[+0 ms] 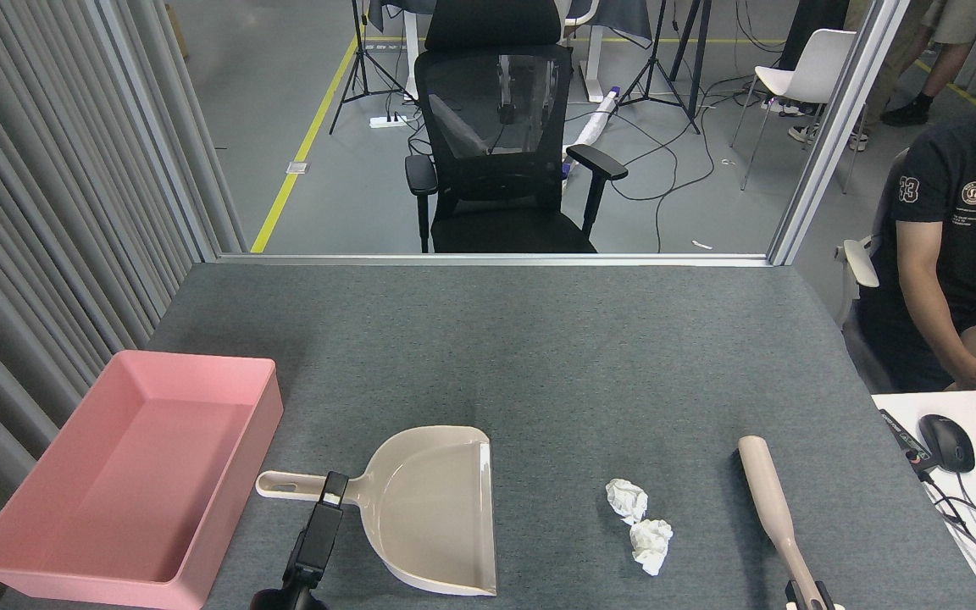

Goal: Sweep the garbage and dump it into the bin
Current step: 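Grasp the beige-handled brush with the right gripper, then sweep the white paper balls into the dustpan with the right-held brush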

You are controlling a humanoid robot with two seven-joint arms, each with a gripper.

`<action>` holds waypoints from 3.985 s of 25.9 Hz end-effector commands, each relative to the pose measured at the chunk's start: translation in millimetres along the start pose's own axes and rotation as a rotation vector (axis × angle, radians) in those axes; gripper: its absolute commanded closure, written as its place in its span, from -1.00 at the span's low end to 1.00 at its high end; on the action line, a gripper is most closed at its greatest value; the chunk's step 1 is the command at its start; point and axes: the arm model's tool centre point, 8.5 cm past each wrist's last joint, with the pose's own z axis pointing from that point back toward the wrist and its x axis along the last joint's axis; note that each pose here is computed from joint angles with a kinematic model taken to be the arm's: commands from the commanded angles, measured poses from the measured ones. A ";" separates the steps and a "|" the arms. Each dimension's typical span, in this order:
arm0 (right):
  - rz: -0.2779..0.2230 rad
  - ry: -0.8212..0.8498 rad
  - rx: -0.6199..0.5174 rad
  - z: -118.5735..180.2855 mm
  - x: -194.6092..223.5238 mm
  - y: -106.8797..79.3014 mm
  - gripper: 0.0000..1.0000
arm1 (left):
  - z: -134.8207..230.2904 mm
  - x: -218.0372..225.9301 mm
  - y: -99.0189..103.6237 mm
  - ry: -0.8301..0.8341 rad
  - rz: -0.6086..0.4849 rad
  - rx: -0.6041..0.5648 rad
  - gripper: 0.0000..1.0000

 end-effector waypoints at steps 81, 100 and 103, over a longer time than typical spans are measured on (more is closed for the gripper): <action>-0.146 -0.105 -0.077 33.8 24.0 5.3 1.00 | -52.8 -74.7 17.3 0.128 -0.037 -0.149 0.50; -0.358 -0.365 -0.054 1.4 241.1 -10.8 1.00 | -47.5 -76.0 19.4 0.118 -0.049 -0.151 0.50; -0.434 -0.409 -0.129 -3.6 280.4 -42.9 1.00 | -45.5 -76.8 18.5 0.113 -0.051 -0.155 0.50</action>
